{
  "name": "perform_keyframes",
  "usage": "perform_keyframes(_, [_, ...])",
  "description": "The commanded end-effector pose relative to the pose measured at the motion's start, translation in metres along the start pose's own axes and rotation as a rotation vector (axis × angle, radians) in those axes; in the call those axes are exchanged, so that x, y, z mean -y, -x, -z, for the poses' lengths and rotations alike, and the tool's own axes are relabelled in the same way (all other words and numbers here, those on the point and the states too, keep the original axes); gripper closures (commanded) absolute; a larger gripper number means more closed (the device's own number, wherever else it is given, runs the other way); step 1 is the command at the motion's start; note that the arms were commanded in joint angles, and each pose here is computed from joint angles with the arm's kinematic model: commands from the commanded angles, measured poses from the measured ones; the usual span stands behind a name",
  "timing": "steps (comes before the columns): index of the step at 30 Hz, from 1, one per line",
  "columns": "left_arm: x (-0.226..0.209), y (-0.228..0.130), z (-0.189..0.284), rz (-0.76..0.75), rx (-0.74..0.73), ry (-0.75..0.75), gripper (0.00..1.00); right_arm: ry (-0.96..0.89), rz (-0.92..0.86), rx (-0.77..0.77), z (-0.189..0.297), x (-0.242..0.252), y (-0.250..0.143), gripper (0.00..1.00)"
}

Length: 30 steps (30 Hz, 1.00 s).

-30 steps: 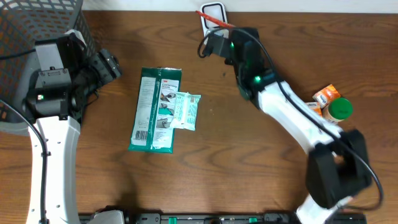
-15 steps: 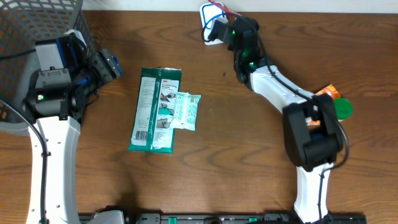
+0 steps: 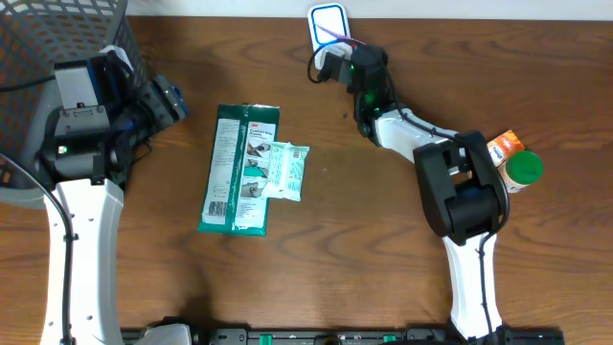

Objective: Scan the item barcode
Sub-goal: 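Raise the red tube to the white scanner and hold it there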

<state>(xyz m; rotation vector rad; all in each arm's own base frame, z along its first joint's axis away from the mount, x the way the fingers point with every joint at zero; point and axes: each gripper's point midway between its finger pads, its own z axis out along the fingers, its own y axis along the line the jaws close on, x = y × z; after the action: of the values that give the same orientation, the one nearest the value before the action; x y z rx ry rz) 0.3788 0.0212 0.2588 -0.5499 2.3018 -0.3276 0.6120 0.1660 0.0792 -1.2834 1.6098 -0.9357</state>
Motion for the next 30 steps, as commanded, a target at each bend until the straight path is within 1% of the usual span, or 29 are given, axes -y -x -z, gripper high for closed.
perform_keyframes(1, [-0.002, 0.000, 0.000, -0.003, 0.001, 0.005, 0.17, -0.001, 0.022, -0.040, -0.011, -0.002, -0.020, 0.99])
perform_keyframes(6, [-0.002, 0.000, 0.000, -0.003, 0.001, 0.005, 0.17, 0.002, 0.110, -0.066, -0.013, -0.001, -0.029, 0.99])
perform_keyframes(15, [-0.002, 0.000, 0.000, -0.003, 0.001, 0.005, 0.18, 0.001, 0.112, -0.072, -0.013, 0.000, -0.032, 0.99])
perform_keyframes(20, [-0.002, 0.000, 0.000, -0.003, 0.001, 0.005, 0.18, 0.068, 0.199, -0.082, -0.011, -0.017, -0.034, 0.99])
perform_keyframes(30, [-0.002, 0.000, 0.000, -0.003, 0.001, 0.005, 0.18, 0.064, 0.204, -0.081, -0.011, -0.017, -0.031, 0.99])
